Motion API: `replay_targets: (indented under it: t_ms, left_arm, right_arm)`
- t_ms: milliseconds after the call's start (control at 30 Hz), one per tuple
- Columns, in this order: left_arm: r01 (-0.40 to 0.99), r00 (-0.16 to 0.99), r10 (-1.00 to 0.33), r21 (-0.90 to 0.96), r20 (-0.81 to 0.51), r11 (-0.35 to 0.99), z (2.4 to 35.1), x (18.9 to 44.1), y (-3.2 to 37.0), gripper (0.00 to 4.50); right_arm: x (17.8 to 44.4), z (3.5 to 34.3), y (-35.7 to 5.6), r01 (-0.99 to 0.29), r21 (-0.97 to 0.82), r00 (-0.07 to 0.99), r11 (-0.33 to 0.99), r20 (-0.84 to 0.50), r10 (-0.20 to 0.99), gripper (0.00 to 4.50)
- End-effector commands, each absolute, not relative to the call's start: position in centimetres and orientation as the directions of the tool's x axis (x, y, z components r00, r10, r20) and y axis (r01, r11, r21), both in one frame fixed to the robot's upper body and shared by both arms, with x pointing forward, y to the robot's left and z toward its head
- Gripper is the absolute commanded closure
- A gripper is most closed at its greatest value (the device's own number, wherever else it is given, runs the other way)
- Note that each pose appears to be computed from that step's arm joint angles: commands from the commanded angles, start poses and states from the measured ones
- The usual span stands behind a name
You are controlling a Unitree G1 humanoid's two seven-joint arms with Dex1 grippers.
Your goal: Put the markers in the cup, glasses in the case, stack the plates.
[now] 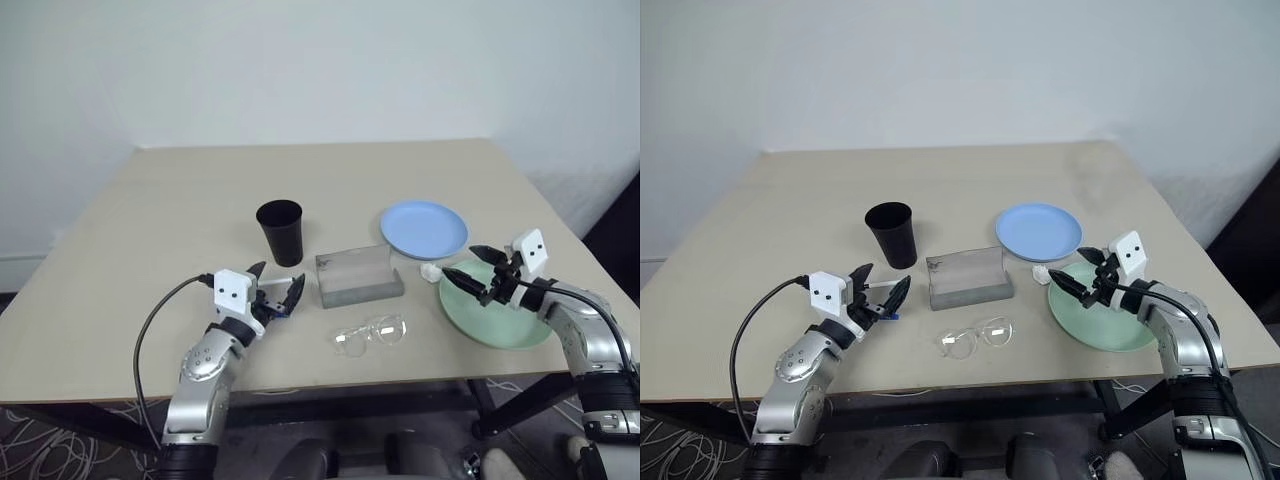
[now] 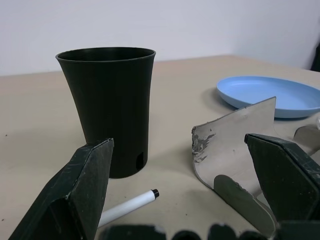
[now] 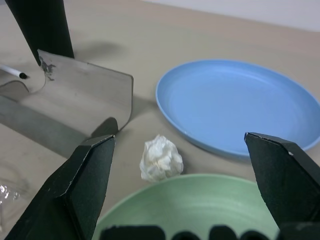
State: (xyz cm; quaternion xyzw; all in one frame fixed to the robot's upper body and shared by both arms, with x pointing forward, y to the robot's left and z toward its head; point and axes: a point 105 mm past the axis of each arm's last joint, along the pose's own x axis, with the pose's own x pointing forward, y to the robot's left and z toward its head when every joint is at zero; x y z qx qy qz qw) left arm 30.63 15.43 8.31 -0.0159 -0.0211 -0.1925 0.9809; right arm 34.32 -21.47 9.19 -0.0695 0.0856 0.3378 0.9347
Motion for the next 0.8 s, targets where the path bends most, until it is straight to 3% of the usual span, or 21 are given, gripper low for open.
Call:
replay_targets:
  t_ms: [33, 567, 800]
  left_arm:
    - [0.38, 0.921, -0.378, -0.005, 0.097, 0.925, 9.5, 30.5, 15.1, 0.04]
    - [0.415, 0.907, -0.414, 0.002, 0.079, 0.91, 9.2, 30.6, 15.3, 0.04]
    - [0.507, 0.861, -0.506, -0.005, 0.051, 0.862, 8.7, 31.3, 13.5, 0.04]
  right_arm:
    - [35.1, 10.8, -21.5, -0.645, -0.124, 0.763, 0.754, -0.162, 0.626, 0.0]
    - [34.4, 11.9, -20.9, -0.628, -0.144, 0.778, 0.765, -0.136, 0.614, 0.0]
    - [31.8, 13.6, -21.1, -0.644, -0.168, 0.765, 0.746, -0.151, 0.626, 0.0]
